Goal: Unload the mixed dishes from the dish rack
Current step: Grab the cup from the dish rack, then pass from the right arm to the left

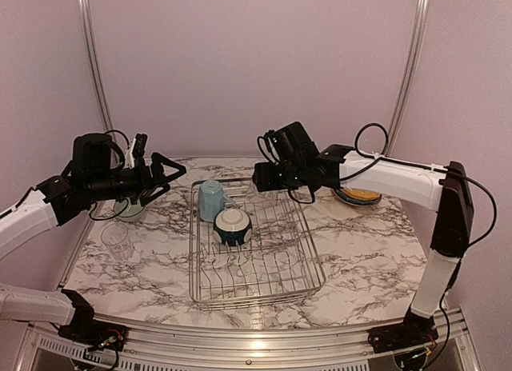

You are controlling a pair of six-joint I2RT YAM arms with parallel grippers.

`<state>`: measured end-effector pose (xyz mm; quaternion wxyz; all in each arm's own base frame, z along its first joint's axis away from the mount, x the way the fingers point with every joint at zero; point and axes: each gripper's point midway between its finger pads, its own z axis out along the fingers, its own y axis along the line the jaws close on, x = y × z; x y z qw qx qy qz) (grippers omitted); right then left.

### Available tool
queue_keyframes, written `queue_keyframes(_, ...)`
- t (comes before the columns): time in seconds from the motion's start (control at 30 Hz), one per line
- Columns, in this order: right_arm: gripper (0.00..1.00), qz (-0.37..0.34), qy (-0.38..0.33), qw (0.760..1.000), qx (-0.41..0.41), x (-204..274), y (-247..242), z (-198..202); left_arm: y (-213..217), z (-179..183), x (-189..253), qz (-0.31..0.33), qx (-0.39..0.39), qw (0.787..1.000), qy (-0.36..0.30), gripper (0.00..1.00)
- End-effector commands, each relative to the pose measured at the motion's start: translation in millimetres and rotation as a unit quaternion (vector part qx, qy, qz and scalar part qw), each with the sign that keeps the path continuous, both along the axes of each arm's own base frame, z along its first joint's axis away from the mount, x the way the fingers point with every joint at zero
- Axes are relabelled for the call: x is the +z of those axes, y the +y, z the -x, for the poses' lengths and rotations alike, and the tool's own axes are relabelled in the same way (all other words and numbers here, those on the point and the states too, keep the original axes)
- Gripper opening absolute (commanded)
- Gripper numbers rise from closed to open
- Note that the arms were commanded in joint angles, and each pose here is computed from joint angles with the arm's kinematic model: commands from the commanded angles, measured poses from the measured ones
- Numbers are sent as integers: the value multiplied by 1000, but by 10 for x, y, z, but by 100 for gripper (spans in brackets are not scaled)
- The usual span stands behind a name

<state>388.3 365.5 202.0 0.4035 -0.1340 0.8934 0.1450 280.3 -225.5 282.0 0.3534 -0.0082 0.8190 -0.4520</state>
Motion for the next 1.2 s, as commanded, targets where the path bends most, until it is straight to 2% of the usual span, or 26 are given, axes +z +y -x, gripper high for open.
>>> queue_keyframes(0.0,12,-95,-51,994,13,576,-5,126,-146,-75,165,16,-2,1000,-16,99)
queue_keyframes(0.17,9,-168,-54,983,45,757,-112,340,-261,-56,99,35,-5,999,-8,99)
queue_keyframes(0.3,7,-241,-35,967,71,829,-236,465,-343,-6,224,72,-11,997,-24,99)
queue_keyframes(0.43,7,-329,-40,937,108,1086,-359,521,-445,66,313,114,-32,993,-30,98)
queue_keyframes(0.57,6,-382,-28,914,132,1199,-438,610,-666,172,394,165,-78,983,-25,98)
queue_keyframes(0.77,7,-481,-14,857,186,1414,-458,824,-1092,344,585,213,-147,965,-39,96)
queue_keyframes(0.93,7,-516,4,830,214,1450,-422,940,-1378,444,670,225,-189,955,-50,93)
queue_keyframes(1.17,7,-521,18,822,232,1443,-323,1041,-1669,518,691,266,-224,937,-37,90)
